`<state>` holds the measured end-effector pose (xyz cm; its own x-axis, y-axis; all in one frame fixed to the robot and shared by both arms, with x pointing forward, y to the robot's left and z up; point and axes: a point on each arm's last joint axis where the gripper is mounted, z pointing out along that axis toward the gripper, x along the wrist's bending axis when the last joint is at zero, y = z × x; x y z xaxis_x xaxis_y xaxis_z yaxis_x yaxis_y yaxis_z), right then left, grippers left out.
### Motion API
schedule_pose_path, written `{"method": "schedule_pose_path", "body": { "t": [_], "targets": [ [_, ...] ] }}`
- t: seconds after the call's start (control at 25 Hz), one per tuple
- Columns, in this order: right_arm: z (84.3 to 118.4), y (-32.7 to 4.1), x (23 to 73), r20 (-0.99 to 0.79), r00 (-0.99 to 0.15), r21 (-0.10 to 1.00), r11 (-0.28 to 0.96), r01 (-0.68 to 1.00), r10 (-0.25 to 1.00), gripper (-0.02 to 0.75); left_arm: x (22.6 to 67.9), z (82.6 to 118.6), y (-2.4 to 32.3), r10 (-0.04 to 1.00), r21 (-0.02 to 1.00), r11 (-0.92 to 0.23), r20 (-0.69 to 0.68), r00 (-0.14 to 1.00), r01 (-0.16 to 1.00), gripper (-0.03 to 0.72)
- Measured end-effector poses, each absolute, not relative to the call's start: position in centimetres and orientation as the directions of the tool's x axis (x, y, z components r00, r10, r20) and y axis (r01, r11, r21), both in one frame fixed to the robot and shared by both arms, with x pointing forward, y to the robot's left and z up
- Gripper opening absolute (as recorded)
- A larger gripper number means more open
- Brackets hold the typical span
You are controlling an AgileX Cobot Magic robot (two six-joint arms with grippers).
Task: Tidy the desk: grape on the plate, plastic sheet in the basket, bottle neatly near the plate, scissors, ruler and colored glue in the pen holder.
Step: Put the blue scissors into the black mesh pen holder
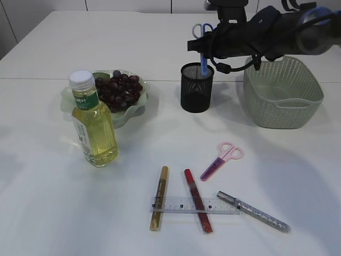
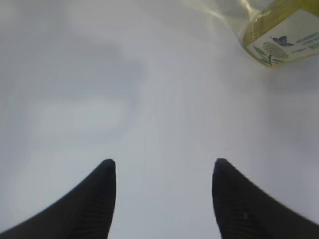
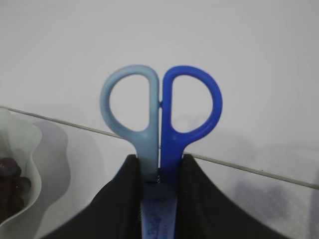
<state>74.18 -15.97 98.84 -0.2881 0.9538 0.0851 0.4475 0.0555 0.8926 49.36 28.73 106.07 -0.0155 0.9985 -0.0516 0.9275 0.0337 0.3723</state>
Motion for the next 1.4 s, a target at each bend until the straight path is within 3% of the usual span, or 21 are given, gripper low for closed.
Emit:
{"method": "schedule_pose_path", "body": {
  "t": [0.32, 0.6, 0.84, 1.12, 1.4],
  "targets": [
    [98.9, -15.9, 74.2, 0.14, -0.265, 0.888, -0.003, 0.459, 0.954, 0.218, 49.3, 106.1, 28.7, 0.999, 0.369, 0.034, -0.051, -0.016, 0.929, 0.442],
    [99.1, -15.9, 74.3, 0.144, -0.262, 0.891, -0.009, 0.454, 0.954, 0.333, 49.3, 106.0, 28.7, 0.999, 0.364, 0.033, -0.051, -0.016, 0.931, 0.442],
    [99.7, -15.6, 74.3, 0.155, -0.289, 0.888, -0.005, 0.461, 0.945, 0.346, 49.1, 106.0, 28.7, 0.999, 0.346, 0.032, -0.05, -0.016, 0.938, 0.44],
    [100.6, -14.5, 72.4, 0.204, -0.432, 0.799, 0.106, 0.591, 0.878, 0.347, 49.1, 106.0, 28.7, 0.999, 0.343, 0.033, -0.051, -0.017, 0.939, 0.438],
    [105.7, -16.4, 68.7, 0.178, -0.294, 0.653, 0.111, 0.749, 0.939, 0.347, 49.1, 106.0, 28.6, 0.998, 0.339, 0.041, -0.066, -0.02, 0.94, 0.438]
  ]
}}
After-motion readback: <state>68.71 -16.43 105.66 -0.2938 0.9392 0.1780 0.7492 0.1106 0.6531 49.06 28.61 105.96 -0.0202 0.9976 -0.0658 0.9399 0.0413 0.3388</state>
